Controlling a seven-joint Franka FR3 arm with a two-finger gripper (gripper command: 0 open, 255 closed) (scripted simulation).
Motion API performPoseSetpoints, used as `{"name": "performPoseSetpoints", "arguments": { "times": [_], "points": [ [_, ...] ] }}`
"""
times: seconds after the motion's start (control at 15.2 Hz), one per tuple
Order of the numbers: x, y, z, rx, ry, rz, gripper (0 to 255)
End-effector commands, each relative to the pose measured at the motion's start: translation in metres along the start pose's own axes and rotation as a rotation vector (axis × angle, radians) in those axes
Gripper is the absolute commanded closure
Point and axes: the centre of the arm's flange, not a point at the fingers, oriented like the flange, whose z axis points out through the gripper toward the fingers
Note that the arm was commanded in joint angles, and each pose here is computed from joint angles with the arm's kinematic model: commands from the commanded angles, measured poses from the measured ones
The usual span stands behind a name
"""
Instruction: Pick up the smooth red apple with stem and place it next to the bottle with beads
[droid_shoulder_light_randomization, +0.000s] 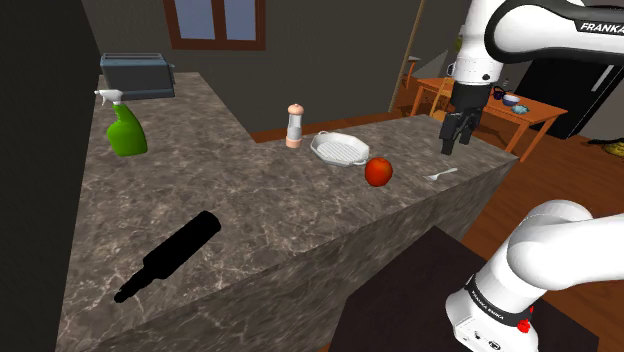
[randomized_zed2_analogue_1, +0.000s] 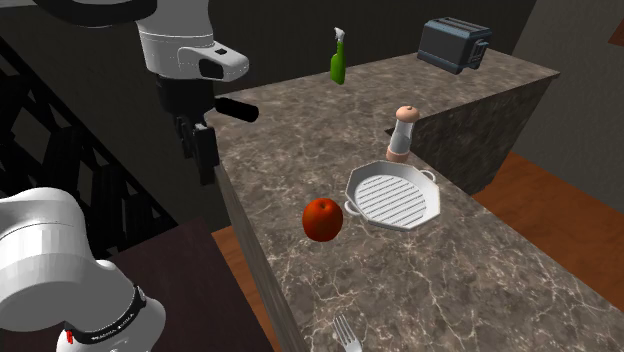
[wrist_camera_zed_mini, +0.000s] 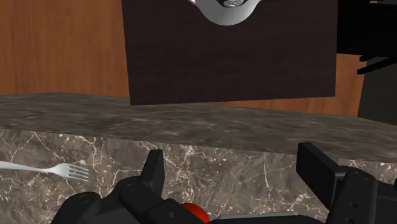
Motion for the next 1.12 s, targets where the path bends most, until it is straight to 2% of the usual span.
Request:
{"name": "performPoseSetpoints", "arguments": {
  "times": [0.0,1.06],
  "points": [
    [0.000,0.000,0.000,0.000,0.000,0.000,0],
    [0.189,0.084,0.068,0.191,0.032,-0.019,0]
  ]
}}
